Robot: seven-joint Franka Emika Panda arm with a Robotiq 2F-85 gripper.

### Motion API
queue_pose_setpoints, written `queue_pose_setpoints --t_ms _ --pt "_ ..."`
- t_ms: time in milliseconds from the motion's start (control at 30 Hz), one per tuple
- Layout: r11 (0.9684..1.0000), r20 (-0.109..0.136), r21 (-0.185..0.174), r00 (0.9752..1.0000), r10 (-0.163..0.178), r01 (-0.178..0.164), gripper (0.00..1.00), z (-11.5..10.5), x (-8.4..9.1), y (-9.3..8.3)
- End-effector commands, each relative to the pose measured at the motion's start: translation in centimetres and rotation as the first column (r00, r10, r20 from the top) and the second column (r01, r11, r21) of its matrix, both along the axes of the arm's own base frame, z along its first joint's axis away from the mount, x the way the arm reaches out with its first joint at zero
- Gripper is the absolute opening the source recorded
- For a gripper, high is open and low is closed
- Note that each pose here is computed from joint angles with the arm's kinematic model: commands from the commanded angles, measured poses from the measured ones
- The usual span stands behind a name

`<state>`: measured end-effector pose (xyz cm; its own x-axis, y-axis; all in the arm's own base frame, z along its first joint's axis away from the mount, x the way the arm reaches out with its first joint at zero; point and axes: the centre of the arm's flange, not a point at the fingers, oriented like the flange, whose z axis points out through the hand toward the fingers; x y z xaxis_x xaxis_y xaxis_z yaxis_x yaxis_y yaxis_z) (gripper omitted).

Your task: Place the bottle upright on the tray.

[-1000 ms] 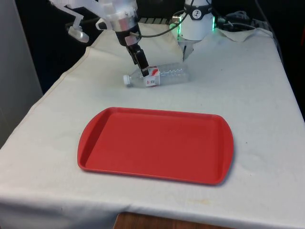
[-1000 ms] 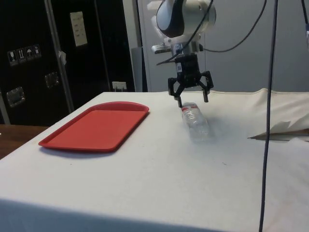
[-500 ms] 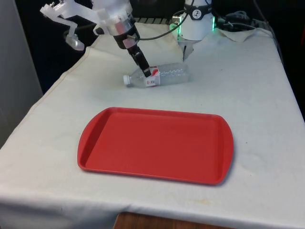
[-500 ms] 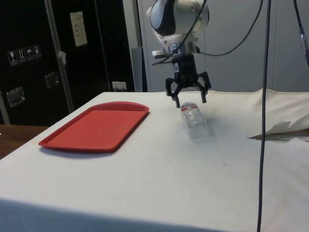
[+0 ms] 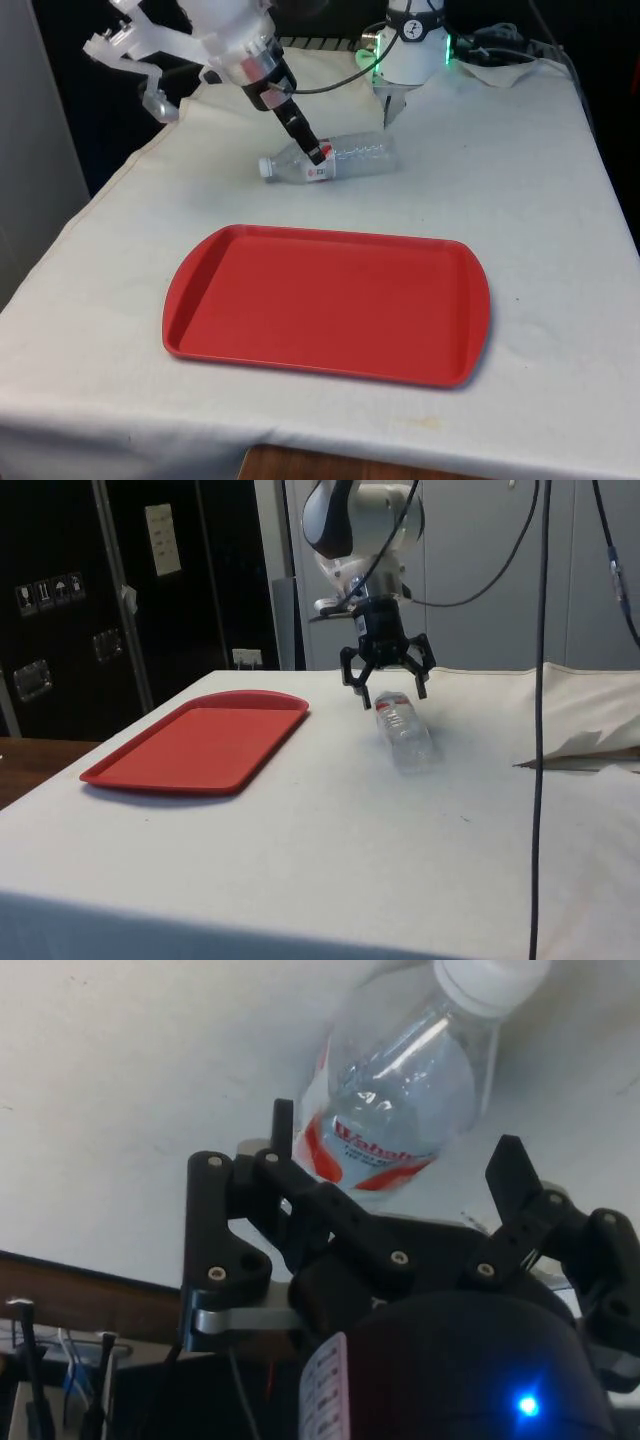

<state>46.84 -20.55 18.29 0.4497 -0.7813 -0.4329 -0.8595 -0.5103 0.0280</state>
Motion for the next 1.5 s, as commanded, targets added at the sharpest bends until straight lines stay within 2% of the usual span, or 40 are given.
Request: queue_pose_setpoints --t_ms 0,200,233,267,467,500,533,733,800,833,867,967,1000,1067,1100,1133,1267,1367,1400,1433,1467 --pt "0.9997 -0.005 0.024 1.0000 -0.007 0.007 1.00 -0.3 0.1 0.0" --pt "0.9979 -0.029 0.062 0.9994 -0.019 0.021 1.00 -1.0 0.3 -0.1" --pt "0.9989 -0.026 0.044 0.9995 -0.018 0.019 1.00 -0.9 0.3 -0.1" --pt "0.9970 -0.037 0.073 0.9991 -0.022 0.025 1.00 -1.3 0.4 -0.2" --pt "0.9933 -0.060 0.110 0.9979 -0.026 0.033 1.00 -1.9 0.8 -0.6" --pt "0.9950 -0.059 0.094 0.9979 -0.026 0.031 1.00 -1.8 0.7 -0.5" --pt "0.9928 -0.062 0.114 0.9977 -0.028 0.035 1.00 -1.9 0.8 -0.7" --pt "0.9880 -0.083 0.148 0.9961 -0.030 0.042 1.00 -2.4 0.9 -1.4" --pt "0.9855 -0.092 0.163 0.9952 -0.032 0.047 1.00 -2.6 0.9 -1.9" --pt "0.9877 -0.092 0.150 0.9953 -0.030 0.044 1.00 -2.5 0.9 -1.8" --pt "0.9846 -0.096 0.168 0.9948 -0.032 0.048 1.00 -2.7 0.9 -2.0" --pt "0.9819 -0.105 0.182 0.9939 -0.034 0.053 1.00 -3.0 0.9 -2.4" --pt "0.9801 -0.112 0.191 0.9932 -0.034 0.055 1.00 -3.1 0.9 -2.5" --pt "0.9792 -0.114 0.195 0.9929 -0.034 0.056 1.00 -3.3 0.9 -2.6" --pt "0.9813 -0.112 0.184 0.9931 -0.034 0.055 1.00 -3.2 0.8 -2.6" --pt "0.9771 -0.120 0.205 0.9921 -0.035 0.059 1.00 -3.5 0.9 -2.8" --pt "0.9729 -0.133 0.221 0.9904 -0.037 0.066 1.00 -4.1 1.1 -3.0" --pt "0.9685 -0.144 0.237 0.9887 -0.041 0.075 1.00 -4.7 1.3 -3.1" --pt "0.9721 -0.140 0.224 0.9893 -0.040 0.071 1.00 -4.6 1.3 -3.1" --pt "0.9678 -0.145 0.240 0.9886 -0.041 0.075 1.00 -4.9 1.4 -3.1" --pt "0.9667 -0.147 0.244 0.9883 -0.041 0.076 1.00 -5.0 1.4 -3.1"
